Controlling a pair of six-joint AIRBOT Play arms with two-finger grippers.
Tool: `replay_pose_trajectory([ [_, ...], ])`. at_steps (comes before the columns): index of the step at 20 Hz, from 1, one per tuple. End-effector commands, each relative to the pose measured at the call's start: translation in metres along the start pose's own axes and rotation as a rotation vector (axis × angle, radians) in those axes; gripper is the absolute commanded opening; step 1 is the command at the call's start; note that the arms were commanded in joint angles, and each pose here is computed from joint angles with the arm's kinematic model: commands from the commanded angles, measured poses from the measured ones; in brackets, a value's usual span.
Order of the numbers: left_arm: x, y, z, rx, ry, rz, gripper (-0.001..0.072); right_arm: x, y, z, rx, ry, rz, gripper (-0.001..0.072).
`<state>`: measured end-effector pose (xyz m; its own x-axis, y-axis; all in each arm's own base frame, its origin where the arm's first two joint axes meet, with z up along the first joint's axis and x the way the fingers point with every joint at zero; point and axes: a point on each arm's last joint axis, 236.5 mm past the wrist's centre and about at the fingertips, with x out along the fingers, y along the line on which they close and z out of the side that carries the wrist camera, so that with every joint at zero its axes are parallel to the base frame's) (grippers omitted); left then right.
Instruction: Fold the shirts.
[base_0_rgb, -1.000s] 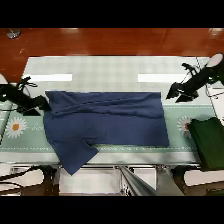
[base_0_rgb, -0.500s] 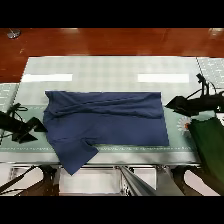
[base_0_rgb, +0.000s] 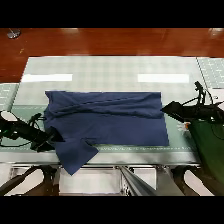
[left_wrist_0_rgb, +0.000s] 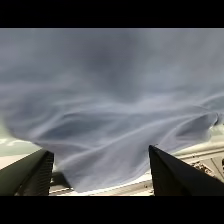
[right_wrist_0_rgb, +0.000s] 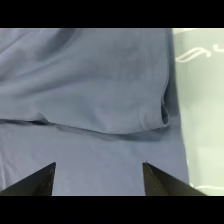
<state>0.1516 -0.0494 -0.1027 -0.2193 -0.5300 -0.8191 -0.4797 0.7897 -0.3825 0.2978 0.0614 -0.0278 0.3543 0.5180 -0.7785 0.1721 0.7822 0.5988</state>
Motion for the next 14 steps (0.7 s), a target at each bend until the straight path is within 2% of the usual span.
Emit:
replay_pose_trajectory([
  [1,0.008,-0.013,0.001,0.049,-0.017,-0.004,0.0706,-0.003,-0.002,0.009,0.018,-0.037,0.004,0.0631],
  [3,0.008,-0.018,-0.003,0.093,-0.018,0.004,0.07,-0.022,-0.018,0.026,0.077,-0.089,-0.009,0.0631],
  [4,0.007,-0.019,-0.003,0.114,-0.026,0.008,0.0538,-0.034,-0.031,0.031,0.113,-0.105,-0.028,0.0631],
  [5,0.006,-0.021,-0.003,0.124,-0.035,0.002,0.0213,-0.045,-0.048,0.028,0.16,-0.1,-0.058,0.0631],
  [6,0.004,-0.024,-0.002,0.147,-0.047,-0.006,0.0032,-0.054,-0.072,0.017,0.217,-0.069,-0.112,0.0631],
  [9,-0.002,-0.031,-0.001,0.176,-0.083,-0.02,0.0026,-0.068,-0.122,-0.061,0.337,0.192,-0.322,0.063],
  [14,-0.007,-0.037,0.0,0.189,-0.117,-0.037,0.0026,-0.036,-0.106,-0.135,0.306,0.445,-0.318,0.063],
])
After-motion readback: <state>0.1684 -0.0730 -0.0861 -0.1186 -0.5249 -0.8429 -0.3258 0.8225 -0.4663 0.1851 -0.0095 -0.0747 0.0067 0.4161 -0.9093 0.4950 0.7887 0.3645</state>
